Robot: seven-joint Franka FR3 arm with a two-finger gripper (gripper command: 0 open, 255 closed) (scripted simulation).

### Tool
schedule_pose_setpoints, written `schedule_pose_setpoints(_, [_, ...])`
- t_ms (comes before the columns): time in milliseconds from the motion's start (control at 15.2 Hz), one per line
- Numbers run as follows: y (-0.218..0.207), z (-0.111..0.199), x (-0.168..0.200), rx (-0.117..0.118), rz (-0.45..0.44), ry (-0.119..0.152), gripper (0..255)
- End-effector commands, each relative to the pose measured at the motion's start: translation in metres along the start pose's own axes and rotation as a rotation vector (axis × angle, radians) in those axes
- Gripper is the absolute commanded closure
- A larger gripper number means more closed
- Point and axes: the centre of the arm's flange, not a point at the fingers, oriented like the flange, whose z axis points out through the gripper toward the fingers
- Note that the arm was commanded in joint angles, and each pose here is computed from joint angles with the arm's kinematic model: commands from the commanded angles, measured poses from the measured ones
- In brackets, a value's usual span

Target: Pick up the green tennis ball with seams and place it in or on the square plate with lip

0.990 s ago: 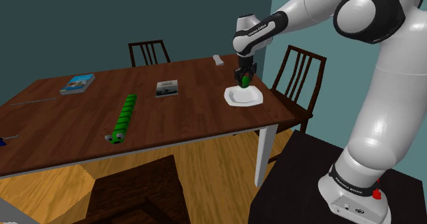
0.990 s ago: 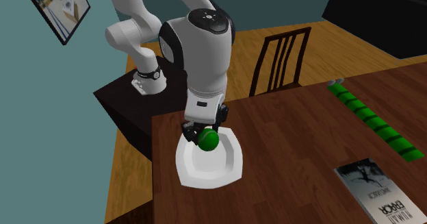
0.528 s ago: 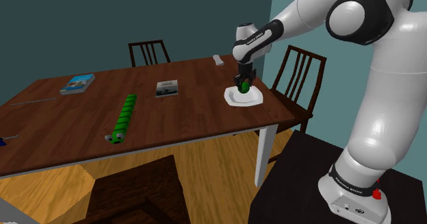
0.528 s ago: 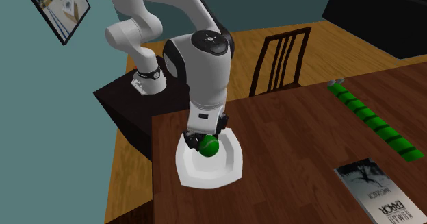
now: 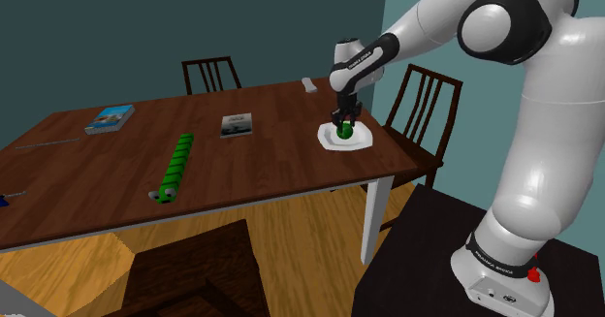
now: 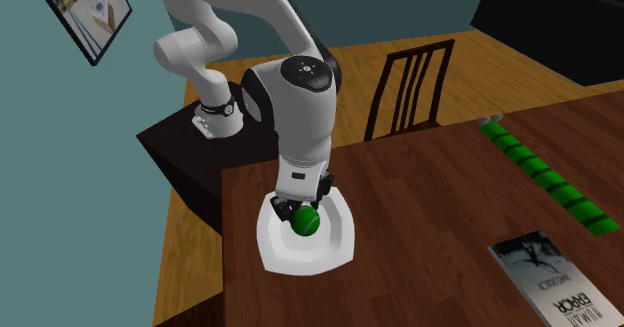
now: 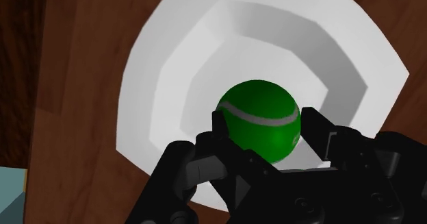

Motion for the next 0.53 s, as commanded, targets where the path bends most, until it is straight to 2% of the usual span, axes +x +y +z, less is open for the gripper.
schedule_pose_setpoints(0, [0.0008, 0.0062, -0.0018, -0.001, 0.001, -0.013, 255])
schedule_pose_setpoints(132, [0.0008, 0.0062, -0.0018, -0.001, 0.001, -0.013, 255])
schedule_pose_setpoints(198, [-0.0005, 0.0055, -0.0034, -0.002, 0.001, -0.013, 0])
schedule_pose_setpoints(462, [-0.0022, 0.0070, -0.0022, -0.002, 0.001, -0.013, 0])
